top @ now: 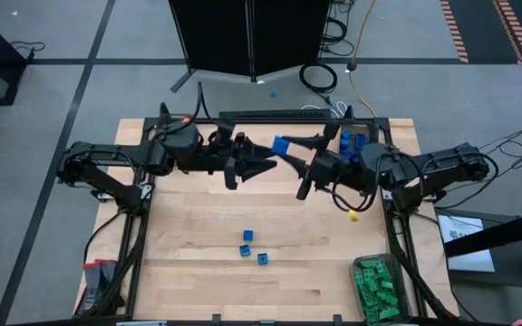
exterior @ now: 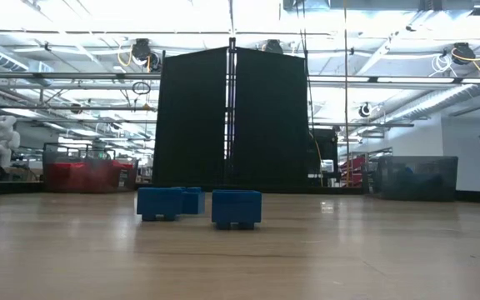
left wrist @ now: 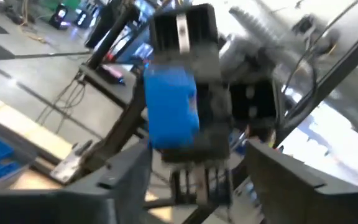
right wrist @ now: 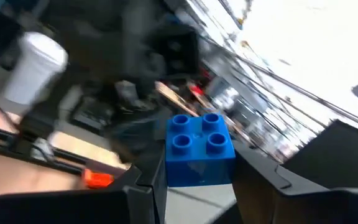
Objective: Sort blocks
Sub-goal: Put the blue game piece into the top right black bin
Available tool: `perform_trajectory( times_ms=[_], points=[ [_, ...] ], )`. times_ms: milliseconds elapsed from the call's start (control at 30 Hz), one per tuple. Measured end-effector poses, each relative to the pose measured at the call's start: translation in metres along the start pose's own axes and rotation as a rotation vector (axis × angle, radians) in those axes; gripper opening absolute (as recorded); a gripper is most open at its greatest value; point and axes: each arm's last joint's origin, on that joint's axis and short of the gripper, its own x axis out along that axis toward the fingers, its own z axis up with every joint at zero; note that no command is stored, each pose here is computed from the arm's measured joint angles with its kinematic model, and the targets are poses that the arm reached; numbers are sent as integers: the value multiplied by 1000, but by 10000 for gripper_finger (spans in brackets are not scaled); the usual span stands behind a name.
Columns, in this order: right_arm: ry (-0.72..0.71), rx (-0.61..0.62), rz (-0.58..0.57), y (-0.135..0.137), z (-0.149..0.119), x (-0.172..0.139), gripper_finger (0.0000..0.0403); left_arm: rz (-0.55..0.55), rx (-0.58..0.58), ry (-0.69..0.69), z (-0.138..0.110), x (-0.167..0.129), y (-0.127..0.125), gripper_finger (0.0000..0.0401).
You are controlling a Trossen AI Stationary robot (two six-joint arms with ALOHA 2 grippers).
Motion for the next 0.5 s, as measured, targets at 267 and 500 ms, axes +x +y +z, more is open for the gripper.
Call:
perform_trajectory(
  times_ms=[267,500],
  points=[
    [311,56,-283,-30,-13,-24,123,192,85,121,-4,-10,18,302],
    [746,364,-551,-62,-91,-75,123,361,107,229,-4,-23,37,303]
  ],
)
